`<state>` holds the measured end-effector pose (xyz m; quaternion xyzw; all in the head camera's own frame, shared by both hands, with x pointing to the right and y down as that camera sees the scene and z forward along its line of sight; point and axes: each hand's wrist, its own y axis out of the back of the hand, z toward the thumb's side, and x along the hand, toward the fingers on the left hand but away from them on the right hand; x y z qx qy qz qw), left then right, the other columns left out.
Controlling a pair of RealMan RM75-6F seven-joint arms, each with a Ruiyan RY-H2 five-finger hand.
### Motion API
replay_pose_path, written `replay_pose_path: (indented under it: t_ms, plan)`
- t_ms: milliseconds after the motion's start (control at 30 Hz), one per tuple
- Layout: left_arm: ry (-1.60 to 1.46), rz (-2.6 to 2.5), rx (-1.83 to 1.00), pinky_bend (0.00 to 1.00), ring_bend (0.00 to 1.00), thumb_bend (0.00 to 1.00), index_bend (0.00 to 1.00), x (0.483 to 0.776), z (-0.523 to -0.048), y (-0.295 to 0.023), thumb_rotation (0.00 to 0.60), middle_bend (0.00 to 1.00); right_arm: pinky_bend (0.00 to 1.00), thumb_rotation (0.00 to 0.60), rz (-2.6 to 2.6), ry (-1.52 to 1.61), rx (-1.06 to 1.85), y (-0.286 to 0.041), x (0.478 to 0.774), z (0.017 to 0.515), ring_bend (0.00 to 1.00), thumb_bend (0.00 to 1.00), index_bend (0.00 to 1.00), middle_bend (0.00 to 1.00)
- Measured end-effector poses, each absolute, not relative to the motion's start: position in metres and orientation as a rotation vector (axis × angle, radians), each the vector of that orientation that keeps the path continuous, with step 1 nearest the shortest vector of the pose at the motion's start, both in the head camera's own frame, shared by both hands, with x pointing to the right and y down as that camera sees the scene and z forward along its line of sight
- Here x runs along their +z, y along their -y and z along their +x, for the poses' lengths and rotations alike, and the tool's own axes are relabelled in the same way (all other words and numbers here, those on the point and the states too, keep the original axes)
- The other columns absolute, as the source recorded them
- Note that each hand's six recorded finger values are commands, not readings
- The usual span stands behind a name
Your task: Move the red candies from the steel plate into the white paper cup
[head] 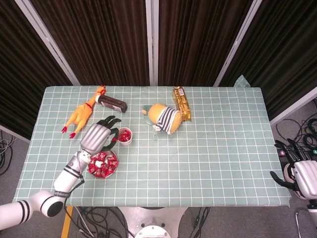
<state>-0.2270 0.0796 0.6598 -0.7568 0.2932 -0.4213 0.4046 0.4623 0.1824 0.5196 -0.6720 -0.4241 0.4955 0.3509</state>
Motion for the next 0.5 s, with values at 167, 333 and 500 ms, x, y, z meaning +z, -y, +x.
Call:
replay_pose_path:
  t_ms: [167, 333, 500]
  plan:
    - [-0.717, -1.922, -1.077, 0.34, 0.15, 0.4, 0.63, 0.672, -0.21, -0.069, 0.6, 0.3, 0.14, 0.6, -1.738, 1.102, 1.286, -0.182, 0.52, 0.464, 0.0, 0.21, 0.08, 0.2]
    - [-0.693, -1.923, -1.108, 0.34, 0.15, 0.4, 0.62, 0.688, -0.199, -0.062, 0.6, 0.3, 0.14, 0.6, -1.738, 1.108, 1.287, -0.182, 0.52, 0.466, 0.0, 0.21, 0.08, 0.2]
    - [-0.654, -1.897, -1.159, 0.33, 0.15, 0.39, 0.58, 0.706, -0.193, -0.057, 0.6, 0.3, 0.14, 0.6, -1.732, 1.112, 1.291, -0.182, 0.52, 0.469, 0.0, 0.21, 0.08, 0.2]
